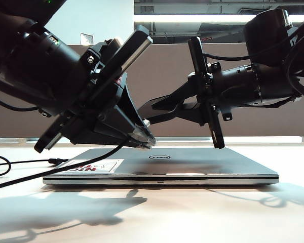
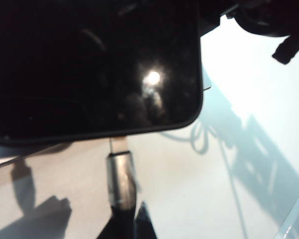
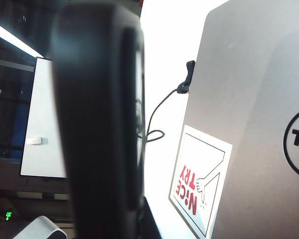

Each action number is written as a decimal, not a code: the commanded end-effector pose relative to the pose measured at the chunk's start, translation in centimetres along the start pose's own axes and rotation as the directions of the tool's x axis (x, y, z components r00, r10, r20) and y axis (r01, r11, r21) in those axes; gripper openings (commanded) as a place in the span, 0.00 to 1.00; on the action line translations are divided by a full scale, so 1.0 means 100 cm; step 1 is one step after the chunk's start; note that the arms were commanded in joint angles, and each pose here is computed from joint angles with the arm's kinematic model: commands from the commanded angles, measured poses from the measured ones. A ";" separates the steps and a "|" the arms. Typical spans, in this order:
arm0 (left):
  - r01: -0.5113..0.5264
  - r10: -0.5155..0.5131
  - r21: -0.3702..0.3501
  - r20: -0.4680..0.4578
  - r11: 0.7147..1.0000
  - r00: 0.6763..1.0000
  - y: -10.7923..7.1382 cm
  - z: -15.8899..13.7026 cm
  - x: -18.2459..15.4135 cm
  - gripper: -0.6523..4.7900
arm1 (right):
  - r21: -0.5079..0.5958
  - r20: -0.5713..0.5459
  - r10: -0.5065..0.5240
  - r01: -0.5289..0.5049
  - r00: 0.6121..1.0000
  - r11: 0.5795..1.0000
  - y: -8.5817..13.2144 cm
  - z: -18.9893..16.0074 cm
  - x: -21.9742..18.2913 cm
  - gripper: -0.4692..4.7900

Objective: Pick up the charging cable and the phone, plug the charging cable into the charging port on the phone, and finally place them back on the table.

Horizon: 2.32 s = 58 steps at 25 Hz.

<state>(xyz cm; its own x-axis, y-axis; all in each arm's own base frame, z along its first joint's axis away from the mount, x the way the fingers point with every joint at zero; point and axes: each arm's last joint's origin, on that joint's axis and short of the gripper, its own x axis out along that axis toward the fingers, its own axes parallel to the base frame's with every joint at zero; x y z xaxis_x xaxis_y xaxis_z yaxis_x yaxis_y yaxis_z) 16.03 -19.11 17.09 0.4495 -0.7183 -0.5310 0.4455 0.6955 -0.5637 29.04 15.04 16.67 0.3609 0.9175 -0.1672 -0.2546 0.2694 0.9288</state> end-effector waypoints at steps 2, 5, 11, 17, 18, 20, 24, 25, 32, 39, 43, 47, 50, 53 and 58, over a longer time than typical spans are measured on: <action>0.020 -0.020 0.008 0.026 1.000 0.999 -0.003 0.003 0.000 0.11 | -0.009 -0.010 0.039 -0.039 0.999 0.999 0.006 0.002 0.000 0.08; 0.020 -0.020 0.008 0.026 1.000 0.999 -0.003 0.003 0.000 0.11 | -0.005 -0.021 0.041 -0.041 0.999 0.999 0.006 0.002 -0.001 0.08; 0.019 -0.020 0.008 0.026 1.000 0.999 -0.003 0.003 0.000 0.11 | 0.014 0.005 0.033 -0.033 0.999 0.999 0.001 0.011 -0.010 0.08; 0.020 -0.020 0.008 0.026 1.000 0.999 -0.003 0.003 0.000 0.11 | 0.045 0.016 0.037 -0.038 0.999 0.998 0.002 0.011 -0.009 0.08; 0.020 -0.020 0.008 0.026 1.000 0.999 -0.003 0.003 0.000 0.11 | 0.054 0.016 0.038 -0.038 0.999 0.998 0.002 0.011 -0.009 0.08; 0.020 -0.020 0.008 0.026 1.000 0.999 -0.003 0.003 0.000 0.11 | 0.078 0.021 0.036 -0.037 0.999 0.996 0.002 0.011 -0.009 0.08; 0.020 -0.020 0.008 0.026 1.000 0.999 -0.003 0.003 0.000 0.11 | 0.084 0.020 0.036 -0.038 0.999 0.996 0.002 0.011 -0.009 0.08; 0.020 -0.020 0.008 0.026 1.000 0.999 -0.003 0.003 0.000 0.11 | 0.087 0.020 0.036 -0.038 0.999 0.995 0.002 0.011 -0.009 0.08; 0.020 -0.020 0.008 0.026 1.000 0.999 -0.003 0.003 0.000 0.11 | 0.102 0.017 0.038 -0.040 0.999 0.994 0.002 0.011 -0.009 0.08; 0.020 -0.020 0.008 0.026 1.000 0.999 -0.003 0.003 0.000 0.11 | 0.088 0.012 0.051 -0.052 0.999 0.995 0.005 0.010 -0.007 0.08; 0.020 -0.020 0.008 0.026 1.000 0.999 -0.003 0.003 0.000 0.11 | 0.059 -0.001 0.057 -0.057 0.998 0.997 0.007 0.006 -0.004 0.08; 0.019 -0.020 0.008 0.026 1.000 0.999 -0.003 0.003 0.000 0.11 | 0.034 0.005 0.056 -0.056 0.998 0.998 0.006 0.008 -0.005 0.08; 0.019 -0.019 0.008 0.025 1.000 0.999 -0.003 0.003 0.000 0.11 | 0.035 0.018 0.051 -0.052 0.999 0.998 0.005 0.010 -0.008 0.08; 0.019 -0.019 0.008 0.025 1.000 1.000 -0.003 0.003 0.000 0.11 | 0.024 0.046 0.050 -0.052 0.998 0.998 0.005 0.013 -0.010 0.08; 0.019 -0.019 0.008 0.025 1.000 0.999 -0.003 0.003 0.000 0.11 | 0.006 0.056 0.065 -0.065 0.996 0.998 0.007 0.014 -0.010 0.08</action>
<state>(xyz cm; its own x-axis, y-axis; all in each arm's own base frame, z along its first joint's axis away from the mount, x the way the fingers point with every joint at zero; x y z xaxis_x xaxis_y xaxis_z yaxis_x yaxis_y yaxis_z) 16.09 -19.17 17.24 0.4568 -0.7239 -0.5170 0.4510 0.6894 -0.5668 29.68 13.81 17.02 0.3926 0.9096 -0.1361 -0.2050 0.2309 0.9511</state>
